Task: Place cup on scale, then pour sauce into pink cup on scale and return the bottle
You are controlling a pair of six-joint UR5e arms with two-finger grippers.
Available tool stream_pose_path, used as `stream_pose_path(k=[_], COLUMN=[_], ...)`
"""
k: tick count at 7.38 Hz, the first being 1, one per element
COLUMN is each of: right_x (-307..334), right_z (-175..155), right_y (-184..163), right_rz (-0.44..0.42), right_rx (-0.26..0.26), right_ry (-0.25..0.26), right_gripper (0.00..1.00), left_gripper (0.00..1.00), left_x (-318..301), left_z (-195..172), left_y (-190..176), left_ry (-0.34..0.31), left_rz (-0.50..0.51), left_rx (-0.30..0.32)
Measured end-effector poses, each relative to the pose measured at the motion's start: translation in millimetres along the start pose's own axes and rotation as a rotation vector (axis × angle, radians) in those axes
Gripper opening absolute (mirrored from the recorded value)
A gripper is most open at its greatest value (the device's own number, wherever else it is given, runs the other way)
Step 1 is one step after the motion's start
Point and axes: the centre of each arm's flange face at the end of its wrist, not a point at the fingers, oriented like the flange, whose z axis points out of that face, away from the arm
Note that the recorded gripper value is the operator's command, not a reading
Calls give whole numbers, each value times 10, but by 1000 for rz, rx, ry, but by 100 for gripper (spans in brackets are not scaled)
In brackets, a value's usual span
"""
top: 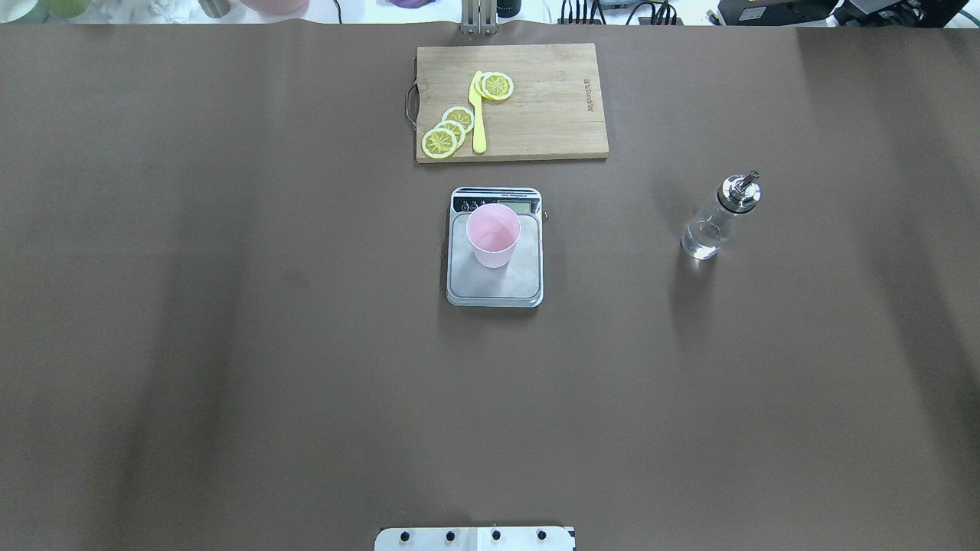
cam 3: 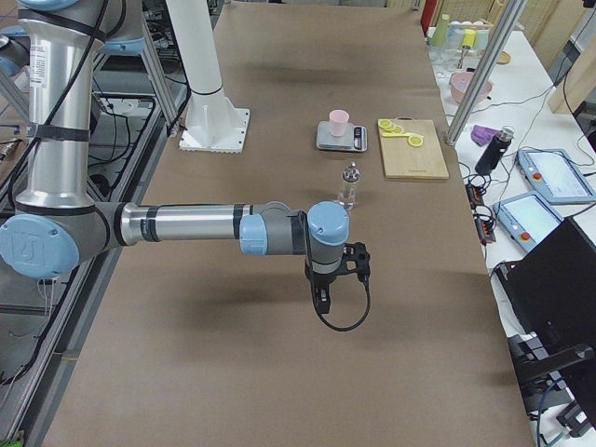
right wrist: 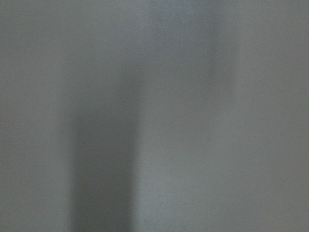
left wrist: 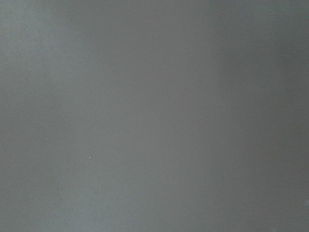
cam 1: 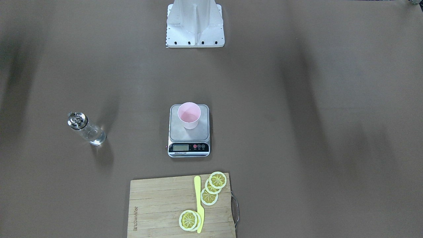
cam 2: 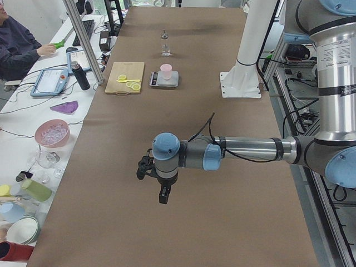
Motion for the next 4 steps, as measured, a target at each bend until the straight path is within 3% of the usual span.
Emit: stream_pose_path(k=[4], right_x=[-1], right_z=[1], right_y=[-1], right_rz=[-1], right_rx=[0], right_ry=[3], right_gripper=[100], left_gripper=[99], left_x=[21], left_z=[-17], left_y=[-8], left_ry=[2], left_rz=[1], left_rx=[4])
